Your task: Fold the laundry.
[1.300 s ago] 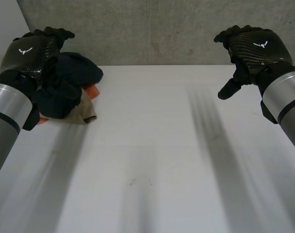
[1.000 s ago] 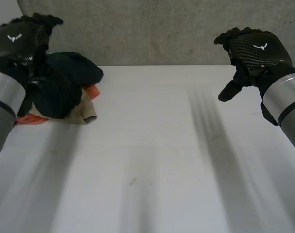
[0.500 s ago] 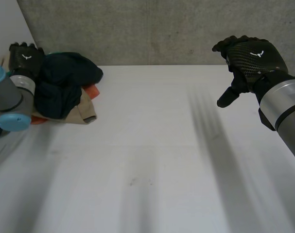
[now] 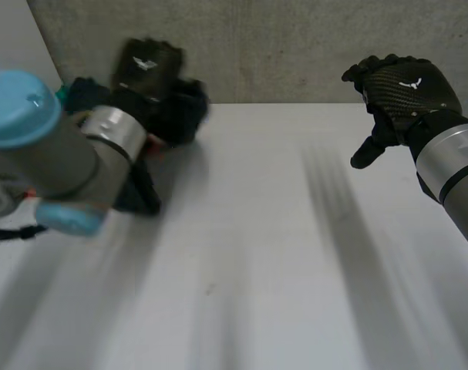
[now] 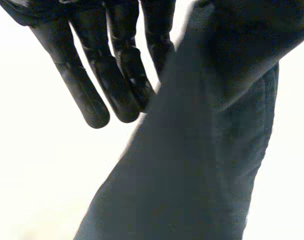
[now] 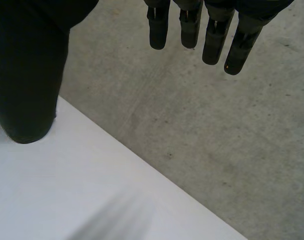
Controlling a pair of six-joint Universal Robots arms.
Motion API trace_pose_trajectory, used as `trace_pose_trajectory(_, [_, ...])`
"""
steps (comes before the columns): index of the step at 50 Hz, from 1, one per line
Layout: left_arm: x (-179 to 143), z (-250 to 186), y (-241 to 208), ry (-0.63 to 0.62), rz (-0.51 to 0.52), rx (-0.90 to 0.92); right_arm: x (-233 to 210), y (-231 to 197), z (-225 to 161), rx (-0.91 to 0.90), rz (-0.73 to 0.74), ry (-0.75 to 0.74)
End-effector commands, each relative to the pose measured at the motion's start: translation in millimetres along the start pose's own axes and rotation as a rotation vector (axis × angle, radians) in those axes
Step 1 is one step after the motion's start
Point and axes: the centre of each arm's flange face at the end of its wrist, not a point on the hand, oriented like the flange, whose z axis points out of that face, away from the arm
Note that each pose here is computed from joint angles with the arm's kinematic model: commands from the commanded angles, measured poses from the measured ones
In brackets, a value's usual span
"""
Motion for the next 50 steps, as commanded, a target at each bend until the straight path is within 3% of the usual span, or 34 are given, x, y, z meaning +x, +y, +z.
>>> trace_pose_trajectory(1, [108,-62,12,0.341,-0.109,-0.114,19,-6,2,0.018,0.001,0.058])
trace_pose_trajectory(3, [121,-73,5,0.386,-0.121,-0.112,24,-6,3,0.019,-0.001,0.066])
trace_pose_trajectory(6, [115,-70,-11,0.368,-0.131,-0.069,26,-5,4,0.016,-0.001,0.070])
trace_pose_trajectory(12, [52,-57,-51,0.191,-0.170,0.026,23,-1,4,-0.003,-0.005,0.059])
trace_pose_trajectory(21, [11,-82,-25,0.028,-0.131,-0.102,5,28,-2,-0.195,-0.073,-0.067])
trace_pose_trajectory(26, [-15,-100,3,-0.105,-0.027,-0.230,-34,43,-17,-0.299,-0.068,-0.227])
trace_pose_trajectory(32, [-9,-122,31,-0.088,0.035,-0.373,-65,72,-26,-0.394,-0.075,-0.324])
trace_pose_trajectory(40, [-16,-132,79,-0.089,0.023,-0.542,-87,100,-37,-0.401,-0.114,-0.370])
trace_pose_trajectory(50, [-29,-100,110,-0.039,0.017,-0.451,-87,112,-40,-0.385,-0.167,-0.310])
